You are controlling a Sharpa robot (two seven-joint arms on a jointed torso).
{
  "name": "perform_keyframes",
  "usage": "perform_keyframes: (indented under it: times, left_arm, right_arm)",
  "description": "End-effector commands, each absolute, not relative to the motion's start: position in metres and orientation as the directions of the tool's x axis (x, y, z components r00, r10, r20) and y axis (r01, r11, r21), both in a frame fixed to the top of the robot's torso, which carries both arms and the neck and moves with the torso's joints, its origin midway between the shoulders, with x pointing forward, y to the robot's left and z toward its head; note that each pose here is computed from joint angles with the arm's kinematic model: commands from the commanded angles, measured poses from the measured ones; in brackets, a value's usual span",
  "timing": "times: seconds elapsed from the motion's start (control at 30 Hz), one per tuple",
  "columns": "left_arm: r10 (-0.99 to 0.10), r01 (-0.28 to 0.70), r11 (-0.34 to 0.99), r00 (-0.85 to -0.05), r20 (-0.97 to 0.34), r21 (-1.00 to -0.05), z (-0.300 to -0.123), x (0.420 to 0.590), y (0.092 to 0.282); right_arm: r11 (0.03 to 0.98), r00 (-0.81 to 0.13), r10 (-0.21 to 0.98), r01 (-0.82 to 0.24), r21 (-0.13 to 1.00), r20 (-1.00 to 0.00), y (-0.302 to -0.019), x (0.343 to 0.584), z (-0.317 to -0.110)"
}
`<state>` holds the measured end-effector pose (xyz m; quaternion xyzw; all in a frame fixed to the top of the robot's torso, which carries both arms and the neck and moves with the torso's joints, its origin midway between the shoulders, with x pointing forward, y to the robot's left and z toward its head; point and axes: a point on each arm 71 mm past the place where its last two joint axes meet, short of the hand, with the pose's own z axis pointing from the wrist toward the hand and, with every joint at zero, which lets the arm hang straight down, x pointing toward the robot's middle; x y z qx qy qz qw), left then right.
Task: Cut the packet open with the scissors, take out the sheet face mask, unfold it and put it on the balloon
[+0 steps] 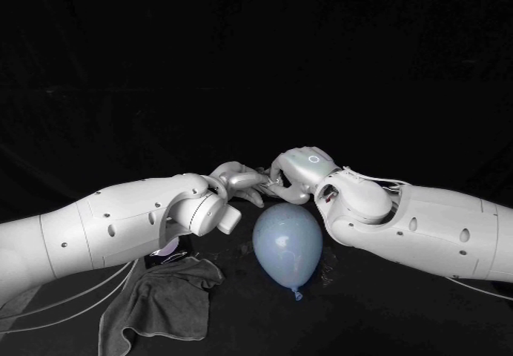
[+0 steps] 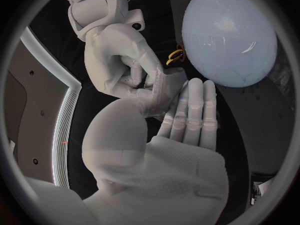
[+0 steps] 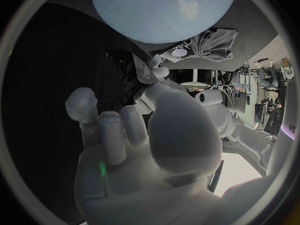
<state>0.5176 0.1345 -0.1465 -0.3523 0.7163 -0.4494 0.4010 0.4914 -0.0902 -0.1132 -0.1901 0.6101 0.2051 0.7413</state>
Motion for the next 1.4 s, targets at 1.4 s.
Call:
perform_keyframes:
  times: [1.4]
  left_arm:
    - [-0.842,-0.082,0.301,-0.491,-0.224,-0.95,-0.1384,0.5132,0.1266]
  right_arm:
    - [0.814,0.204,0.192,-0.579,0.04,-0.96,-0.1022,0.4873,-0.1106]
